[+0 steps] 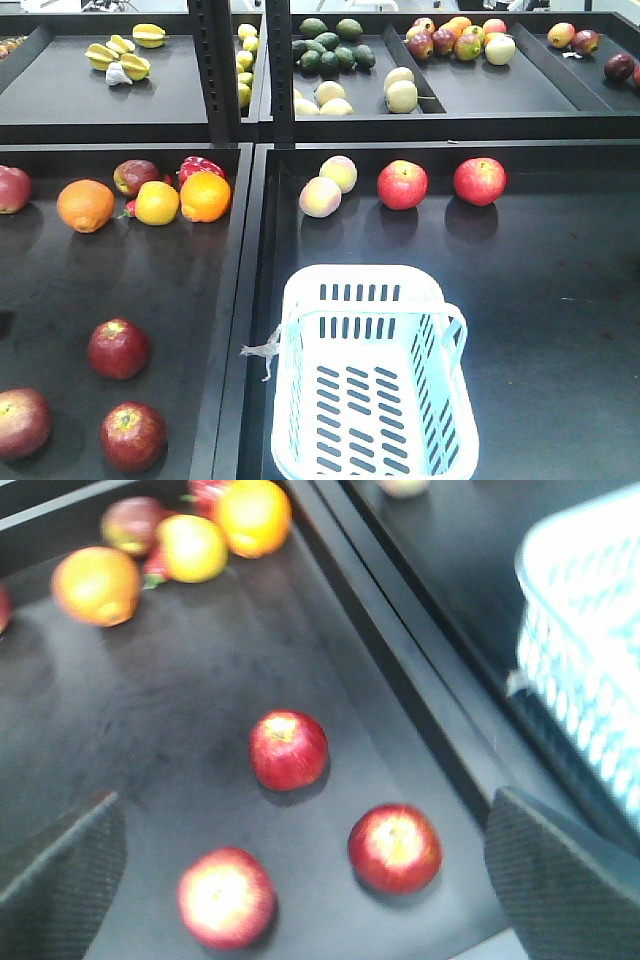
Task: Pick three apples into basket with both arms
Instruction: 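Reach the left gripper to the light-blue basket handle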
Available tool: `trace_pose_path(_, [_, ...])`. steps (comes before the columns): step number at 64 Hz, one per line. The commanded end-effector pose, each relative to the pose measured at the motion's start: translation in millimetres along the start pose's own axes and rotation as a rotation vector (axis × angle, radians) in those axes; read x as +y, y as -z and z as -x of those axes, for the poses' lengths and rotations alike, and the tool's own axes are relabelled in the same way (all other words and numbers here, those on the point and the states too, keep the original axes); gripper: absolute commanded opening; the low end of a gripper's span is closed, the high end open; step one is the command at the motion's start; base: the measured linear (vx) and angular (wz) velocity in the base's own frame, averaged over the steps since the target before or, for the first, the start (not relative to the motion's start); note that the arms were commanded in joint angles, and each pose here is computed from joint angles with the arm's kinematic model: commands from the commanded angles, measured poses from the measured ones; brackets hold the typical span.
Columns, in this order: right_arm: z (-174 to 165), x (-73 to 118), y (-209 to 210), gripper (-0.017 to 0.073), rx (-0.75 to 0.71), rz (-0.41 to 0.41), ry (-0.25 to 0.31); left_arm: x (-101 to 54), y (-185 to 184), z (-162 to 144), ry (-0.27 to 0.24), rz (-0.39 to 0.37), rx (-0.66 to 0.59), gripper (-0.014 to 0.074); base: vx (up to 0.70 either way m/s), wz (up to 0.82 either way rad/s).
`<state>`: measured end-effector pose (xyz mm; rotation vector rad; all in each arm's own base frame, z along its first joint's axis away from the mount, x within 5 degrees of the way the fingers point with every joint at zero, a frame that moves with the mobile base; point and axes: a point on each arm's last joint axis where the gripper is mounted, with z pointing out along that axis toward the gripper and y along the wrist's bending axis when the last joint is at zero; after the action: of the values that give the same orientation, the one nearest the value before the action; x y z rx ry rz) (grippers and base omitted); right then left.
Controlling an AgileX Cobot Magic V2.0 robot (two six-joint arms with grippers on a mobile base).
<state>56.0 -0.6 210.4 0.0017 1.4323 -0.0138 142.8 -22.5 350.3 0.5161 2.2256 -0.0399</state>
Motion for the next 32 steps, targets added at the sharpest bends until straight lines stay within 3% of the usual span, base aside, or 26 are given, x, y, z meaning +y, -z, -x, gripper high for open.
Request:
trace_pose_path(1, [2.3, -0.1, 1.0, -0.0009, -0.068, -0.001, 0.01, -0.8, -8.1, 21.0, -0.119, -0.04, -0.109, 0.0688, 0.0, 0.0])
trace_pose_path(10, [2.3, -0.1, 1.0, -0.0009, -0.068, -0.001, 0.01, -12.2, -32.0, 35.9, -0.275, -0.167, -0.187, 0.0662, 0.0, 0.0])
trace_pose_path(18, [2.3, -0.1, 1.0, -0.0009, -0.068, -0.001, 0.01, -23.6, -58.8, 43.3, -0.344, -0.266, -0.196, 0.0655, 0.0, 0.0])
trace_pose_path(32, [2.3, -0.1, 1.0, -0.0009, -0.068, -0.001, 0.01, -49.0, -98.0, 52.2, -0.521, -0.311, -0.214, 0.065, 0.0, 0.0])
